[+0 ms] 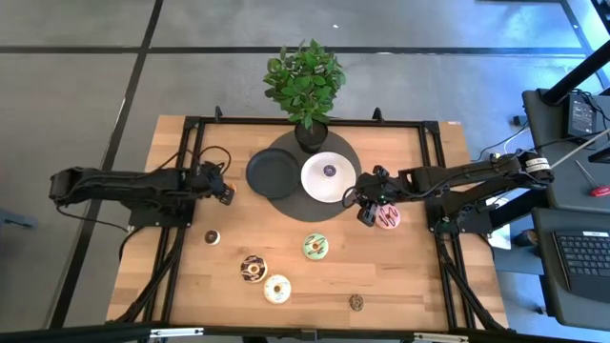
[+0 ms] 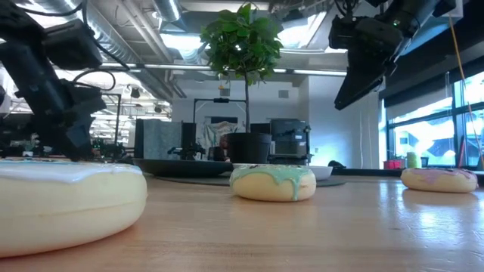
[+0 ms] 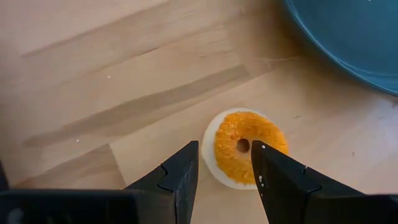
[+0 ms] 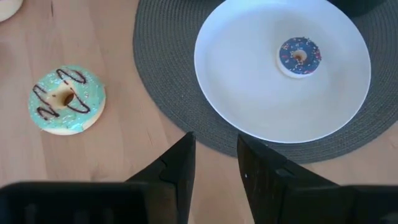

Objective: Pick & Place donuts
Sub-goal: Put the small yellow donut on the white plate

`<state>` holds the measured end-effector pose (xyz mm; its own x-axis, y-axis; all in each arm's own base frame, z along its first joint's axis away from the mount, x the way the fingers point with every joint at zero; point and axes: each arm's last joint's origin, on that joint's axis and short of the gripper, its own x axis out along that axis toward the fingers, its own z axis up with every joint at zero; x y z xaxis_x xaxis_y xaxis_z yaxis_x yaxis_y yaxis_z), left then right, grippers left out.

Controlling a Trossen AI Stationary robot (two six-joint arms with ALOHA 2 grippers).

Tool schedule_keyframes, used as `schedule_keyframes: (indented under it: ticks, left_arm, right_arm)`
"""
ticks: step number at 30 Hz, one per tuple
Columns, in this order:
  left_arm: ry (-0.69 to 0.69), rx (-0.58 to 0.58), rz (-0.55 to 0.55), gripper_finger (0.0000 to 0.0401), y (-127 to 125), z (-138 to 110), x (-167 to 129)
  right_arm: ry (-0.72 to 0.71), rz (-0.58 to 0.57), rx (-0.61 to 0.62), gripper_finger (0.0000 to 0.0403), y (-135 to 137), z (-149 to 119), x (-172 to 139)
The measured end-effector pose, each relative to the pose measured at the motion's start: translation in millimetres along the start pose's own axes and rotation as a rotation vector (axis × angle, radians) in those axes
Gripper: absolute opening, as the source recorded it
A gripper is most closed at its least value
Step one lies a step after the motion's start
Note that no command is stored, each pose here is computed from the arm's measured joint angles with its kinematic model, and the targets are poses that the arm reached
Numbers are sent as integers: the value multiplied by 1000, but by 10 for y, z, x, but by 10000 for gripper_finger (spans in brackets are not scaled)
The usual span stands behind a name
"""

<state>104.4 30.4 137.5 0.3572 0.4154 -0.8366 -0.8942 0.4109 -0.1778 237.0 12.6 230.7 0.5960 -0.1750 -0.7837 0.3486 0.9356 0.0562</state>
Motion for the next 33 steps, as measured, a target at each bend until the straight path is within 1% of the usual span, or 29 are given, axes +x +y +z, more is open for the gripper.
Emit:
schedule_keyframes:
  ticks: [5,11,13,17,20,29,31,33]
  left_arm:
    - [17,-38,31,143,3,7,42]
    - [36,-48,63,143,5,13,88]
    - [34,-55,47,143,-12,24,98]
    - [30,-57,-19,136,-66,53,109]
    - [31,-57,-16,116,-72,54,120]
    - [35,-55,-9,32,-77,52,135]
    - [39,-58,-26,18,-85,57,128]
    - [54,-51,-69,8,-126,92,89]
  right_arm:
    - [0,0,-3,121,0,0,0]
    - [0,0,-24,121,0,0,0]
    - [0,-1,-26,121,0,0,0]
    - [0,-1,-28,121,0,0,0]
    - [0,-1,-29,121,0,0,0]
    - [1,-2,-29,121,-1,-1,-1]
    - [0,-1,-28,121,0,1,-1]
    - [-25,1,-19,121,7,23,0]
